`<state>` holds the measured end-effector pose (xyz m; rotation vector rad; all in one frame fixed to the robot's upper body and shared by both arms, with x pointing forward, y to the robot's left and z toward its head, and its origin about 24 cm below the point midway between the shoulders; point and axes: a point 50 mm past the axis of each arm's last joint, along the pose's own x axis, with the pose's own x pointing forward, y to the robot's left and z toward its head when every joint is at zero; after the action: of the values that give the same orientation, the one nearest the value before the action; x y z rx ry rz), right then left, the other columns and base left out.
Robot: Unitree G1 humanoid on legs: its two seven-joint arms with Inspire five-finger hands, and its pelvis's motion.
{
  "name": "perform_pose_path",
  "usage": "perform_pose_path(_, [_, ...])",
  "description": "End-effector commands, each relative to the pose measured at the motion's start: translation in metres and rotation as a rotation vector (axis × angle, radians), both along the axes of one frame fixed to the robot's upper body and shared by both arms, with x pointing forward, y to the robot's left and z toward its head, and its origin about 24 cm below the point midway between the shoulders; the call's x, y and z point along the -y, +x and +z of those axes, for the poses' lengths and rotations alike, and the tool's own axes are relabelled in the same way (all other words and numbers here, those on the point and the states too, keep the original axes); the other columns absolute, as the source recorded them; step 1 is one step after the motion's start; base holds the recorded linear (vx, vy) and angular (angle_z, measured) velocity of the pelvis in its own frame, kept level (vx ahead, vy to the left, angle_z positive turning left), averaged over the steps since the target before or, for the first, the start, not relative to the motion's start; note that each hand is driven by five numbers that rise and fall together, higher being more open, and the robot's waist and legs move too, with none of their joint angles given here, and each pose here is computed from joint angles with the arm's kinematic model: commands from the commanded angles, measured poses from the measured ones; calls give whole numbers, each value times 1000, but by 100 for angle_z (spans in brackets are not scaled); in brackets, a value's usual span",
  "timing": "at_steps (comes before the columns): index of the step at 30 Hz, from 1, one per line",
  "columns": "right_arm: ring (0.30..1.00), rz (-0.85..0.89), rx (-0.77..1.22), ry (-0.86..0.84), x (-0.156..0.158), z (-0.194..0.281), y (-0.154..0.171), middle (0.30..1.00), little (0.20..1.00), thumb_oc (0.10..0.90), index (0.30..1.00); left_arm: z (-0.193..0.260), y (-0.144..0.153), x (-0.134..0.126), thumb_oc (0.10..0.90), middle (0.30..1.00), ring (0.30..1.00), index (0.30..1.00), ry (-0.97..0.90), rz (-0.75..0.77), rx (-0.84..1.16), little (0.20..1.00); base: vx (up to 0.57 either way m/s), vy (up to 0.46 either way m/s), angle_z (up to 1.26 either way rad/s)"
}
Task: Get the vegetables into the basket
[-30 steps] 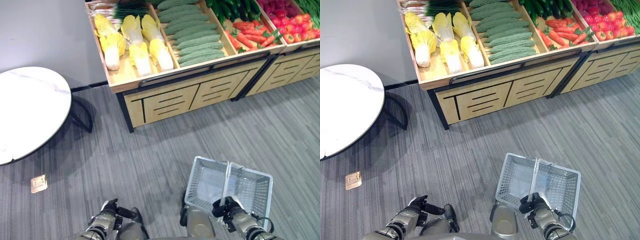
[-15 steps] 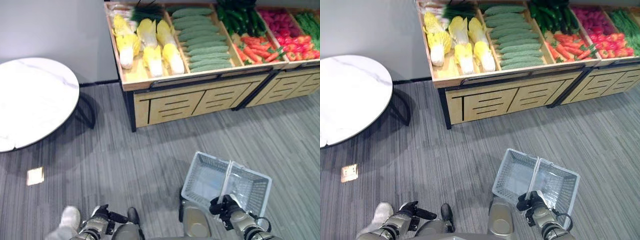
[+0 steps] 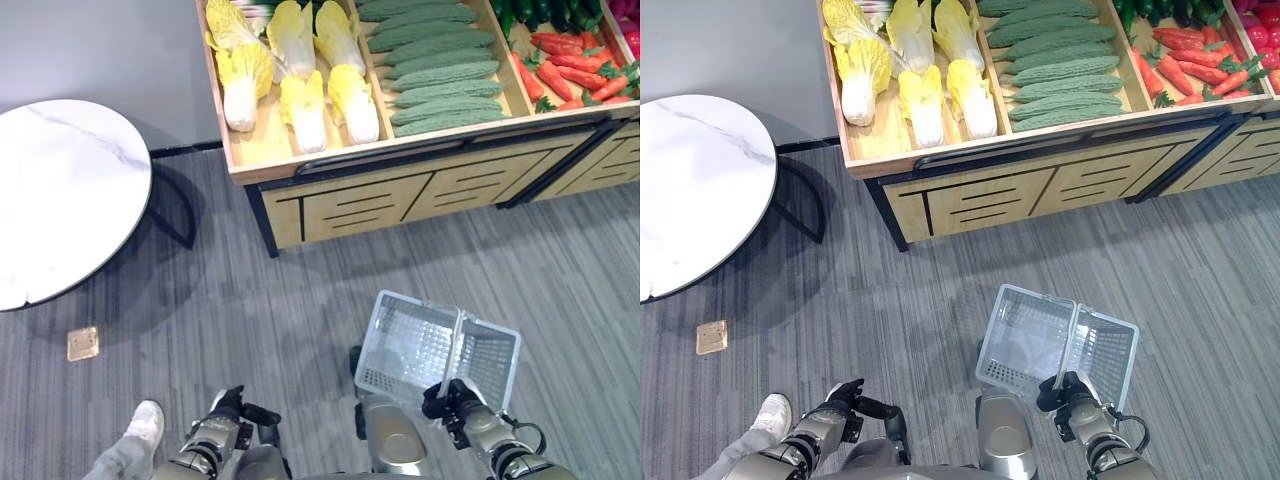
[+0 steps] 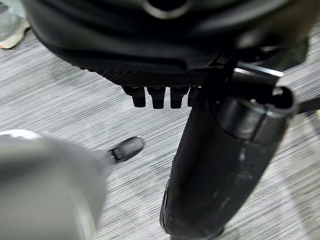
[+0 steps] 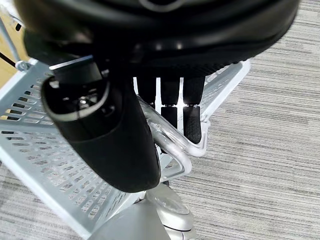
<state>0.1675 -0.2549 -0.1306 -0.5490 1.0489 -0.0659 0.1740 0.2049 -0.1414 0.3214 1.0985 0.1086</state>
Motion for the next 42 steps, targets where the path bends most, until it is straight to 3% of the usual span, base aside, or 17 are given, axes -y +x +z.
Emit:
perform_pose_path(1, [300, 43, -181, -75, 15, -14, -47, 300, 300, 400, 300, -7, -23, -13, 900, 1000, 1000, 1000, 63, -12, -69, 1000, 152, -188, 17])
perform_pose_path(15, [300, 18, -206, -120, 35, -8, -53, 300, 300, 400, 300, -10, -25, 0, 900, 1000, 1000, 1000, 19, -44, -73, 1000, 135, -113, 15])
perform_pose_path(34, [300, 69, -225, -74, 10, -17, -52, 300, 300, 400, 300, -8, -27, -9, 900, 1000, 1000, 1000, 59, -37, -73, 1000, 54, 64, -27])
perform_pose_path(37, [300, 62, -223, -73, 10, -18, -54, 300, 300, 400, 300, -1, -10, -7, 900, 1000, 1000, 1000, 41, -10, 13, 1000, 33, 44, 2])
perform_pose_path(42, [300, 37, -159, -83, 15, -13, -47, 300, 300, 400, 300, 70, 73, -7, 900, 1000, 1000, 1000, 66, -86, 492, 1000, 6, 36, 2])
